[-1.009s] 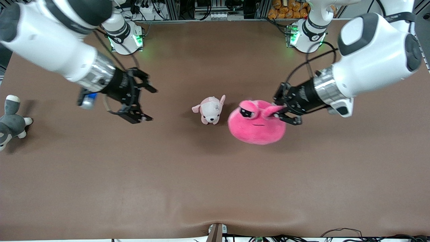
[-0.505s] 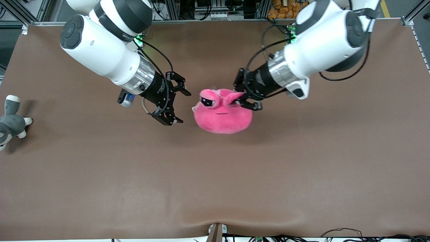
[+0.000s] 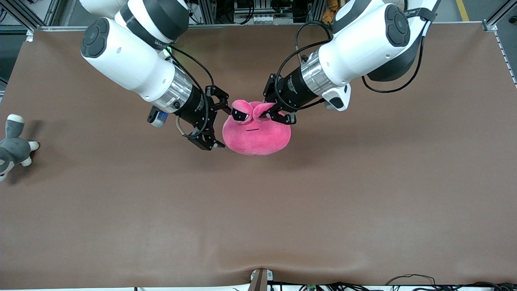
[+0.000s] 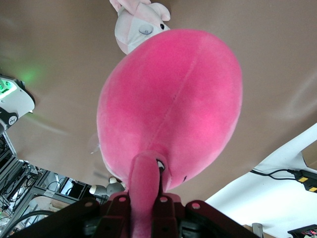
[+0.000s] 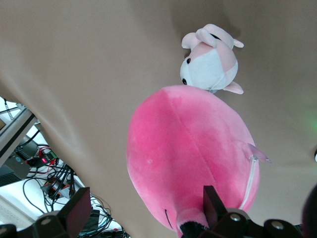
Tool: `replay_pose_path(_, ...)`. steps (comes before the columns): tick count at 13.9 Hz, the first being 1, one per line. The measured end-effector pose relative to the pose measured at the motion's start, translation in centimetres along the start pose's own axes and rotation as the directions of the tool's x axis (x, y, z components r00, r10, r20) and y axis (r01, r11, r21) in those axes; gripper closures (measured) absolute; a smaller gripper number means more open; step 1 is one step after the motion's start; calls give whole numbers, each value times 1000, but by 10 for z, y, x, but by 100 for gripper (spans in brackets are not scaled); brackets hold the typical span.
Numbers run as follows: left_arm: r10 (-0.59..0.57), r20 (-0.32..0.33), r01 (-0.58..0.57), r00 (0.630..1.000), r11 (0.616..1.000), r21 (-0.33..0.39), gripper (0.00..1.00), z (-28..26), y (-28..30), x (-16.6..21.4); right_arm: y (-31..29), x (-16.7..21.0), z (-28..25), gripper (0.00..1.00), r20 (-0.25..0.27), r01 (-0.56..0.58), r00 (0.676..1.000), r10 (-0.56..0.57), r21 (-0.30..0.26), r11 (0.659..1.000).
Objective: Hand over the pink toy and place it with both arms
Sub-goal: 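Grasp the pink plush's other ear with the right gripper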
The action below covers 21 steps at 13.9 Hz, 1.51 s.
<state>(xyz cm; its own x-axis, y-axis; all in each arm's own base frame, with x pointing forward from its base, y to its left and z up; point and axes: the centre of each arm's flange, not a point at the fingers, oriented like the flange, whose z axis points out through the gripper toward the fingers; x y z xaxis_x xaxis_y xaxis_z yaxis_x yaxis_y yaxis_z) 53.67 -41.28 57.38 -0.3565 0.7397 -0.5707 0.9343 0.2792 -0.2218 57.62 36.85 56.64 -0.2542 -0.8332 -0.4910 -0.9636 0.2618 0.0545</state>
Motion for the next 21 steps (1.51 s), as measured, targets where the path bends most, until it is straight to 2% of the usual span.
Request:
replay_pose_path(2,0,-7,0,1000,1000,2,89,8,-1,0,2,-1,2,17,-2,-3,1000,3,-4,1000)
replay_pose_path(3,-4,-8,4,1000,1000,-1,89,11,-3,-2,2,-1,2,17,-3,-10,1000,10,-4,1000)
replay_pose_path(5,-13,-9,13,1000,1000,-5,89,15,-5,-3,1,0,3,2,-7,-15,1000,15,-7,1000)
replay_pose_path(6,-15,-9,14,1000,1000,-5,89,16,-5,-3,2,0,4,0,-11,-14,1000,14,-12,1000)
replay_pose_path(11,-10,-5,10,1000,1000,-5,89,20,-9,-6,22,5,20,0,-109,74,990,-87,-123,990)
replay_pose_path(18,-9,-2,9,1000,1000,-3,89,25,-12,-8,31,9,25,0,-138,98,983,-124,-184,978)
replay_pose_path(21,-10,-1,10,1000,1000,-5,89,24,-12,-8,22,11,17,31,-102,61,992,-81,-190,980)
